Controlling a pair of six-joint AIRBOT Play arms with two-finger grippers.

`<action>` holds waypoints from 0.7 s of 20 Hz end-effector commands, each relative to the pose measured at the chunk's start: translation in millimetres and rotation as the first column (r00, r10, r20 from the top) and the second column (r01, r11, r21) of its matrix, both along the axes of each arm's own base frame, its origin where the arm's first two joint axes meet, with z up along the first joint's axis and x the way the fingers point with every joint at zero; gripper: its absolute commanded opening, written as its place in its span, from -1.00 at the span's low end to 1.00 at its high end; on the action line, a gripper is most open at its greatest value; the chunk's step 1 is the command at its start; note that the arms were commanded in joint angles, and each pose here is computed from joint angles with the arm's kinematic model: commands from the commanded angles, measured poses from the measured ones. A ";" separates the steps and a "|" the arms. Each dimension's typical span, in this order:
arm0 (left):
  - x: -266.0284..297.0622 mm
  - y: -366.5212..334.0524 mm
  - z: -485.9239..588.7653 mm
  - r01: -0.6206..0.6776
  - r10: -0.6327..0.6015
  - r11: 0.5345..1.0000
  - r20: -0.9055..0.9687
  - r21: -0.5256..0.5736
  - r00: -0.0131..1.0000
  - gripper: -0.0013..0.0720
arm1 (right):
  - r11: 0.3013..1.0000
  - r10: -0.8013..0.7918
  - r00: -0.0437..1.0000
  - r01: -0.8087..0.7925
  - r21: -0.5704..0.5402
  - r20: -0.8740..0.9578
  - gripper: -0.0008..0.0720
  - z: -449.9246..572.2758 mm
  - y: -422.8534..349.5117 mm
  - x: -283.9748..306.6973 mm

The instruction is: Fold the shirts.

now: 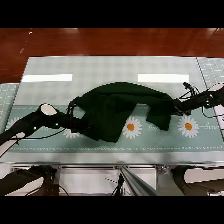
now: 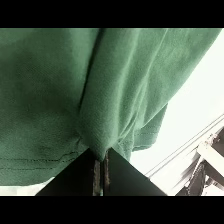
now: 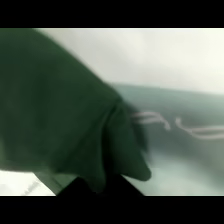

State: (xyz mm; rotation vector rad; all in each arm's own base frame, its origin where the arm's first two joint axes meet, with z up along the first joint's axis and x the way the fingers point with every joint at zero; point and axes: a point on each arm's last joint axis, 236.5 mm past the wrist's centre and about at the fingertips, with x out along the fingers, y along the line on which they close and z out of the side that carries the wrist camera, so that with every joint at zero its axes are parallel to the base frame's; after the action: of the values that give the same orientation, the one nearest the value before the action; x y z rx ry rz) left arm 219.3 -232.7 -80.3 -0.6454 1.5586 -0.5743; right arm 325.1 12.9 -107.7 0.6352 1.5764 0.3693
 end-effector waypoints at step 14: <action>119.5 74.8 377.1 0.000 0.084 0.995 0.825 -0.101 0.559 -0.92 | 0.986 -0.168 0.263 0.031 0.166 0.950 -0.90 469.0 48.1 71.2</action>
State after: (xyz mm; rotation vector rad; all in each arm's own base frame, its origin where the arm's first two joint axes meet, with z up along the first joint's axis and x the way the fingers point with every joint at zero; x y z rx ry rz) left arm 345.3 -180.9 195.5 -0.4822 0.8439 -0.7762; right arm 409.7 56.8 227.9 0.4720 0.6469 0.6332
